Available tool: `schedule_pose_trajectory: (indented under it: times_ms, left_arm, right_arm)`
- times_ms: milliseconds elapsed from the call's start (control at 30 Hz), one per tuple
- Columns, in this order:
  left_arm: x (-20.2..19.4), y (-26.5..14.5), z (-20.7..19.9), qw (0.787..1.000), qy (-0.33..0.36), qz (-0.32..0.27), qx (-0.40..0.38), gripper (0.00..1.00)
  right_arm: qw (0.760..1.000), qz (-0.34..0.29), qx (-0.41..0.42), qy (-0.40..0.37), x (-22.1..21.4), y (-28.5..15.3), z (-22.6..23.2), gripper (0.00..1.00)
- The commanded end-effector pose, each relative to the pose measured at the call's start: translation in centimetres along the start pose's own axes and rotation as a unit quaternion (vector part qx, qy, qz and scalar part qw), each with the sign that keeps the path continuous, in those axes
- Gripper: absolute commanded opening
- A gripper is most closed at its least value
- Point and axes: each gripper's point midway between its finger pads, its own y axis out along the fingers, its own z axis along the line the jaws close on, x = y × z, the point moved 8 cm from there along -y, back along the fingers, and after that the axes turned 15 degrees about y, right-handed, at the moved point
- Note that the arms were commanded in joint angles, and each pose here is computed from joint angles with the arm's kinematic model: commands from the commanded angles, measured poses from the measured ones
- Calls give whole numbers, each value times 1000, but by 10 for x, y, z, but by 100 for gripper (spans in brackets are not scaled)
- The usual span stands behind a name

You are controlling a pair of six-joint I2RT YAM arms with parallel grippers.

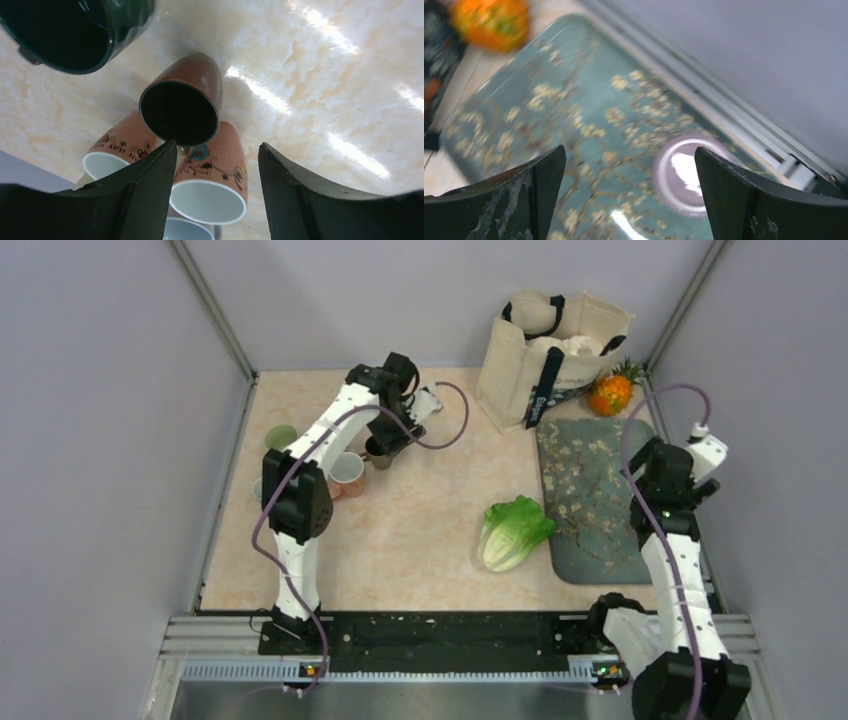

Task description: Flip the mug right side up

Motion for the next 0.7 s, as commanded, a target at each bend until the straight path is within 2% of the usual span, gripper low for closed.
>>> schedule_pose_trajectory:
  times_ms: [0, 267, 467, 667]
  left_arm:
    - [2, -62, -18, 995, -19, -100, -11, 67]
    - [-19, -93, -49, 989, -22, -147, -11, 68]
    - [-25, -94, -53, 989, -23, -148, -1, 69]
    - [-24, -98, -53, 988, -21, -155, 4, 68]
  right_arm:
    - [988, -86, -27, 129, 24, 17, -33, 99]
    - [973, -57, -103, 198, 24, 54, -84, 99]
    - [964, 6, -70, 255, -3, 59, -87, 98]
    - [953, 47, -27, 298, -23, 42, -79, 96]
